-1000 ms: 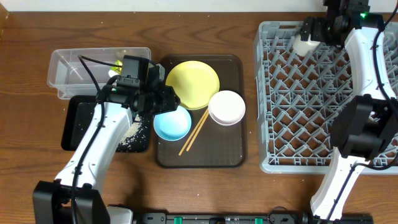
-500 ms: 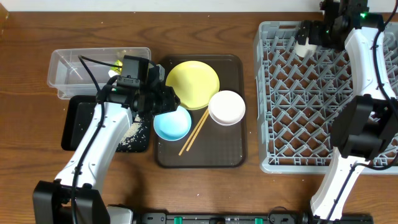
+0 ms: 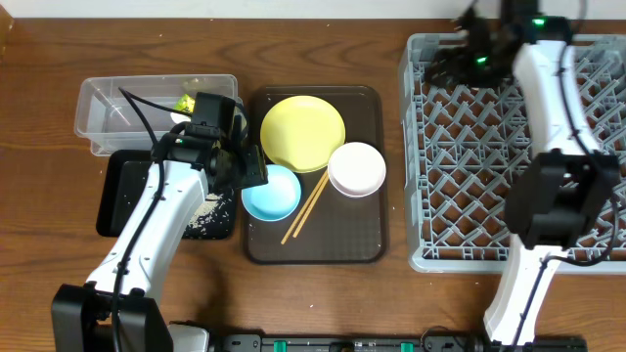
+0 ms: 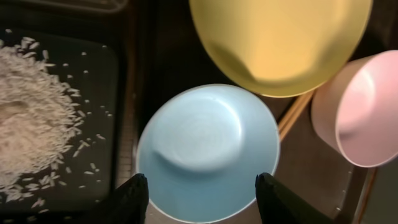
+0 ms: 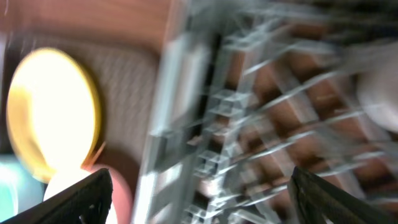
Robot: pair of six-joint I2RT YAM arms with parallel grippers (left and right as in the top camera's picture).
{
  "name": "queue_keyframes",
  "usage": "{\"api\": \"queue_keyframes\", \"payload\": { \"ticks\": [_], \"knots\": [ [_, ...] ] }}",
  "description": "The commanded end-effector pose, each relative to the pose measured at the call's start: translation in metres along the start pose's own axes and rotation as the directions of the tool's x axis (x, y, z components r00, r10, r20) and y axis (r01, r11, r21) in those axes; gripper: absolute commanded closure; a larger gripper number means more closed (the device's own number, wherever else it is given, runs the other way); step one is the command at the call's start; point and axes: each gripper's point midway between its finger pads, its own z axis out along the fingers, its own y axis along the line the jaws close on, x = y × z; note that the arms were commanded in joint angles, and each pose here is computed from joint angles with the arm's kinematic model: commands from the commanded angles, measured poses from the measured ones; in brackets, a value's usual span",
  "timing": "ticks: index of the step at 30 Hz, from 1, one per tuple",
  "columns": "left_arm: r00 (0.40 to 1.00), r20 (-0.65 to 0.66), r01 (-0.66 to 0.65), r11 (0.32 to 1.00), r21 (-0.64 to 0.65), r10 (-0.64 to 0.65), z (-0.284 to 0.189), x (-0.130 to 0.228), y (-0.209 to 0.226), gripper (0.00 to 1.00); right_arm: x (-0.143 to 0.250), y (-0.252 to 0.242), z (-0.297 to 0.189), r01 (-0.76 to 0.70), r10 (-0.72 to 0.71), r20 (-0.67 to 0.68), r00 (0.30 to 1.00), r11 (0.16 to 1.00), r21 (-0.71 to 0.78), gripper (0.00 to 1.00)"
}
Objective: Sort waste into correct bins and load items into the dishwasher rack
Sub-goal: 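Move the right gripper to the pink bowl and grasp its rim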
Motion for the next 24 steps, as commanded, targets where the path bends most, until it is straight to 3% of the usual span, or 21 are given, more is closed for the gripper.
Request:
{"api": "queue_keyframes", "payload": {
  "ticks": [1,4,9,13,18,22,24],
  "knots": [
    [0.999,0.042,0.001,0.999,-0.049,0.001,-0.006,-0.009,0.008,0.42,0.008,0.055,-0.006,0.228,-0.229,-0.034,0.973,0.973,-0.032,0.11],
    [0.999,0.053,0.010,0.997,-0.071,-0.006,-0.007,-0.011,0.014,0.42,0.028,0.085,0.009,0.307,-0.312,-0.118,0.943,0.950,-0.058,0.16],
    [0.998,0.059,0.036,0.996,-0.077,-0.032,-0.009,-0.014,0.022,0.41,0.048,0.103,0.030,0.392,-0.371,-0.227,0.900,0.919,0.052,0.14],
    [0.997,0.061,0.043,0.996,-0.078,-0.038,-0.009,-0.015,0.024,0.41,0.078,0.116,0.051,0.424,-0.395,-0.311,0.864,0.905,0.027,0.16],
    [0.997,0.061,0.042,0.996,-0.078,-0.038,-0.009,-0.015,0.024,0.41,0.114,0.115,0.079,0.376,-0.337,-0.390,0.857,0.926,0.026,0.27],
    [0.997,0.061,0.043,0.996,-0.078,-0.038,-0.009,-0.015,0.024,0.41,0.129,0.105,0.096,0.335,-0.282,-0.413,0.866,0.940,0.061,0.46],
    [0.997,0.060,0.043,0.996,-0.078,-0.038,-0.009,-0.015,0.024,0.41,0.131,0.098,0.098,0.324,-0.253,-0.418,0.872,0.940,0.105,0.50]
  ]
}}
